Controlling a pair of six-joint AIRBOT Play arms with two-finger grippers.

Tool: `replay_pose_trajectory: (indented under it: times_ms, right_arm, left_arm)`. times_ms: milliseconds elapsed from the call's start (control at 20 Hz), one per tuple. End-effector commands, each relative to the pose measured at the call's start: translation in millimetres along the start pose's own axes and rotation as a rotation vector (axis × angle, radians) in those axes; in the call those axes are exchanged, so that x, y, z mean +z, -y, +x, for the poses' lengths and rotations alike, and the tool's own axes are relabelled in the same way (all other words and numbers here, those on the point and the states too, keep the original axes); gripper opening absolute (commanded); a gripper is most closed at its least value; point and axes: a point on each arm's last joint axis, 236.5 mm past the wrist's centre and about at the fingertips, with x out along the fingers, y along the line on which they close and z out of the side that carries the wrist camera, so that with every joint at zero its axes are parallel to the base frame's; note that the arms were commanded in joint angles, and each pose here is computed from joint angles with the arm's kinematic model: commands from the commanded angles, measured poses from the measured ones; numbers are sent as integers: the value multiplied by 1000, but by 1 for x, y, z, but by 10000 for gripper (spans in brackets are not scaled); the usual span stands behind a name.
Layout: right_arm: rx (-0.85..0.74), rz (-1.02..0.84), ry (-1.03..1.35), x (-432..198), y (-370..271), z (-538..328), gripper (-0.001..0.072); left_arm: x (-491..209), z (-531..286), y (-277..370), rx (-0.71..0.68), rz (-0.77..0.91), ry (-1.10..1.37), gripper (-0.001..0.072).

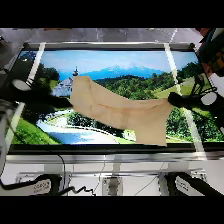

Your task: Fold the clothes and pants, and hang the long-sleeved shirts on hangers.

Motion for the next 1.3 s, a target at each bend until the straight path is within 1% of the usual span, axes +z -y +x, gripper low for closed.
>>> replay_pose_trajectory:
  times_ms: [0,150,300,450,550,650,700,800,850,950,1100,1250]
  right_arm:
    - [32,-49,132,37,-22,-42,14]
    - [62,-87,258,63,-43,-90,14]
    - [76,-123,368,79,-57,-131,14]
    - [90,-143,381,70,-65,-155,14]
    - [92,-160,320,48,-67,-163,14]
    - [66,-220,219,20,-62,-164,14]
    - [39,-257,143,3,-55,-160,13]
    - [-8,-287,-18,-32,-35,-145,13]
    - [-20,-296,-93,-49,-26,-133,13]
    - [-22,-268,-164,-66,-14,-105,13]
    - [-33,-214,-91,-52,-1,-63,14]
    - [-32,-55,59,-11,3,-34,14]
  left_arm:
    - [77,-125,52,144,223,329,17]
    - [106,-235,94,322,333,658,17]
    - [99,-312,132,467,401,882,17]
    - [75,-341,155,568,457,917,17]
    - [54,-336,155,609,472,844,17]
    - [24,-307,139,599,439,659,16]
    - [5,-286,128,565,391,545,16]
    - [-40,-227,101,446,261,307,16]
    - [-56,-199,86,399,212,231,15]
    - [-79,-139,50,335,112,147,15]
    - [-116,-54,11,287,4,100,15]
    - [-135,5,14,207,-53,131,15]
